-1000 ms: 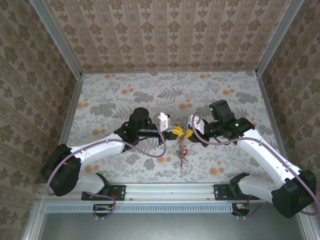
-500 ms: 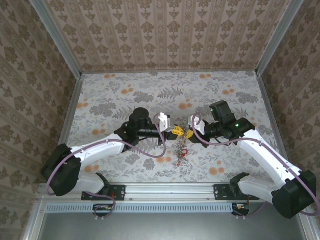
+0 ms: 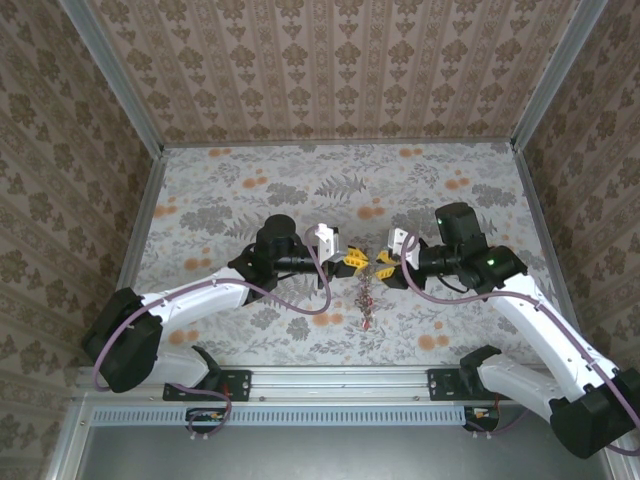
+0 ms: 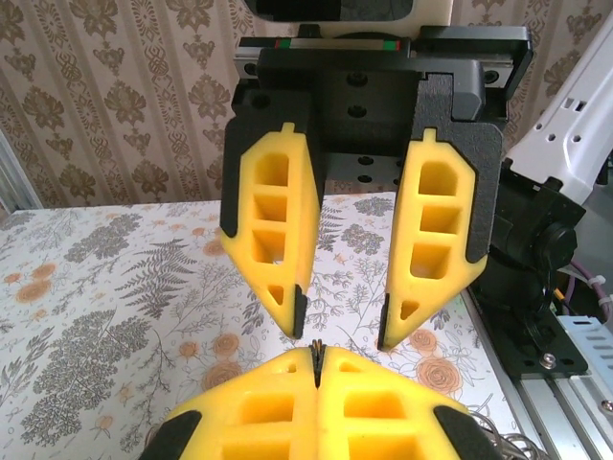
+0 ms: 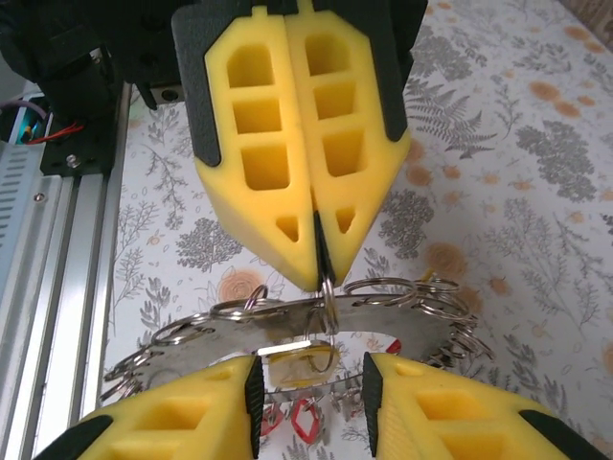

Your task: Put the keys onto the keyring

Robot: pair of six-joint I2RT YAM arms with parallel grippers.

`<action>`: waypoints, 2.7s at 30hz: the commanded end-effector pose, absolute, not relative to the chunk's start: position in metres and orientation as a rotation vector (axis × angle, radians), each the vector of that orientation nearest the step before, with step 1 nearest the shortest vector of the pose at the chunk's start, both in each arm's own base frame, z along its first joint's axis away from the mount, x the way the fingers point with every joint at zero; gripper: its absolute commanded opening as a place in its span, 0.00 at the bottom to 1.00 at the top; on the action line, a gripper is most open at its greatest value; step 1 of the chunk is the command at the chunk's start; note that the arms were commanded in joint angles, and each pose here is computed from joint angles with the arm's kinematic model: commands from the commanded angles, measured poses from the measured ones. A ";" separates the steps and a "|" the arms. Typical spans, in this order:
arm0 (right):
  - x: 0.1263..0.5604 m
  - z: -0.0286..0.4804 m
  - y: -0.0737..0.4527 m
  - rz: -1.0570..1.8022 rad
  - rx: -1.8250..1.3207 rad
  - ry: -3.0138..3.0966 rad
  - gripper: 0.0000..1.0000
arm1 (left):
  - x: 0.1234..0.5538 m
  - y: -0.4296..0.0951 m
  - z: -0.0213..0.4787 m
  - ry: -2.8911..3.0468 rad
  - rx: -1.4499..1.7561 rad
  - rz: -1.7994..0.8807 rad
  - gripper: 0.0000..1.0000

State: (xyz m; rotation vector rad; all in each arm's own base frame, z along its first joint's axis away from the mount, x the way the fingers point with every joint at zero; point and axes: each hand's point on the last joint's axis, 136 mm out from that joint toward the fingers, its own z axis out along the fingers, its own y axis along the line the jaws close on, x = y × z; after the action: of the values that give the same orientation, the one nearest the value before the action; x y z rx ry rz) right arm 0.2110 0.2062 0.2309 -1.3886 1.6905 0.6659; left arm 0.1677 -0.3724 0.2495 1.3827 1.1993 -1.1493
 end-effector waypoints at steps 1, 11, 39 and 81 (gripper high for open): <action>0.212 0.237 0.210 0.700 -1.372 1.664 0.38 | 0.164 -0.370 0.271 1.112 1.362 -1.161 0.00; 0.219 0.235 0.223 0.797 -1.380 1.648 0.34 | 0.163 -0.370 0.273 1.104 1.364 -1.164 0.00; 0.217 0.217 0.226 0.549 -1.598 1.764 0.00 | 0.175 -0.350 0.217 1.445 1.543 -0.943 0.21; 0.210 0.252 0.214 0.692 -1.361 1.642 0.21 | 0.164 -0.365 0.267 1.147 1.376 -1.163 0.00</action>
State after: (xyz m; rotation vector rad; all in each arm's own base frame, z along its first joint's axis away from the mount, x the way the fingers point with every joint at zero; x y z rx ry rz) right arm 0.2219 0.2072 0.2421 -1.3707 1.7010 0.5814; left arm 0.1725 -0.3675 0.2250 1.4123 1.3279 -1.1268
